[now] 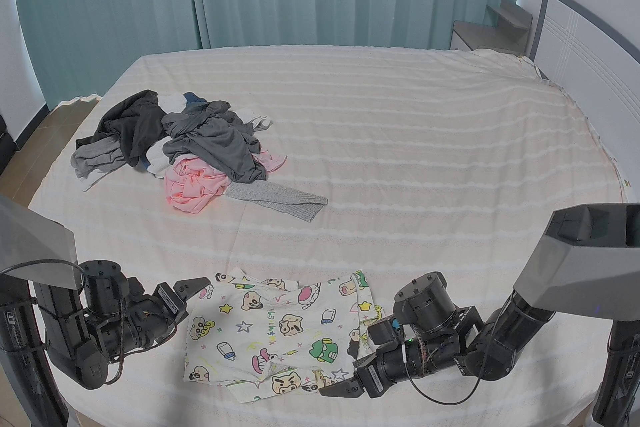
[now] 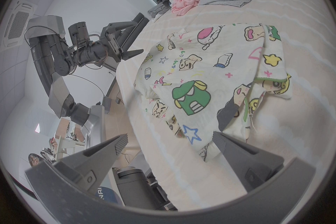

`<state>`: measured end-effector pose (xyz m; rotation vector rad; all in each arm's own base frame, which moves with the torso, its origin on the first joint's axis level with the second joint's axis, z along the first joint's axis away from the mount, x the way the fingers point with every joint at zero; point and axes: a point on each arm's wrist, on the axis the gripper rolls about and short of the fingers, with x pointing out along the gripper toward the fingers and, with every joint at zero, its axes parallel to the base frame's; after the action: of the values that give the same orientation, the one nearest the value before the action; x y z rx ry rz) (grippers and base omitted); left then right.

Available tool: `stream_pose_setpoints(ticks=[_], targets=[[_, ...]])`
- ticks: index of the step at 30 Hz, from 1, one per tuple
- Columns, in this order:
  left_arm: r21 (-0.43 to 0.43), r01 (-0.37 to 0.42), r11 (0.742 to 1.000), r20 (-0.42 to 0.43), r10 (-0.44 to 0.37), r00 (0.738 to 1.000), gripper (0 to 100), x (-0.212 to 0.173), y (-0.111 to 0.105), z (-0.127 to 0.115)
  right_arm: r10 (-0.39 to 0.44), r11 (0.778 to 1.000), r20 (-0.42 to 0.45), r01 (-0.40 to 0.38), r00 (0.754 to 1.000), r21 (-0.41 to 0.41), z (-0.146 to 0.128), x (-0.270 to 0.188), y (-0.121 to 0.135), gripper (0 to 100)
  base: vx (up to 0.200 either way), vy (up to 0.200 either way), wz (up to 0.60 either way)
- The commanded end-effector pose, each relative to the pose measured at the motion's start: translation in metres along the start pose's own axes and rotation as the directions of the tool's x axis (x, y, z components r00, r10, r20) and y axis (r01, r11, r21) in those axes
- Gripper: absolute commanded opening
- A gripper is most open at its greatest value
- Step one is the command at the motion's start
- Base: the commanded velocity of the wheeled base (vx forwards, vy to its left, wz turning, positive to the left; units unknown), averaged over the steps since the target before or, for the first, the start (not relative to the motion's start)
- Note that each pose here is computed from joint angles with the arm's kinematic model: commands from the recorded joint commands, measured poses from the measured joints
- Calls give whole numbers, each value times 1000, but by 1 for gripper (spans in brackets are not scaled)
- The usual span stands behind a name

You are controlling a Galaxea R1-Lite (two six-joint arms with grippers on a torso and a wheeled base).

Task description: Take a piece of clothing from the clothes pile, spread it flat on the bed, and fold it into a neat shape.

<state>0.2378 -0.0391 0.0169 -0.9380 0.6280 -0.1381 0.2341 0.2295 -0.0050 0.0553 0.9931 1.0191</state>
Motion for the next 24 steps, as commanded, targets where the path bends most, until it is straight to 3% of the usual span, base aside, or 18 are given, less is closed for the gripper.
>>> stream_pose_setpoints(ticks=[1, 24], targets=[[-3, -2, 1000, 3, 2, 1000, 100, 2, 3, 0, -11, 1000, -4, 11, 1000, 17, -1, 5, -7, 100, 0, 0, 0], [-8, -14, 1000, -3, 14, 1000, 100, 4, 6, 0, -51, 997, 8, 51, 999, 50, -1, 1, -7, 100, 0, 0, 0]])
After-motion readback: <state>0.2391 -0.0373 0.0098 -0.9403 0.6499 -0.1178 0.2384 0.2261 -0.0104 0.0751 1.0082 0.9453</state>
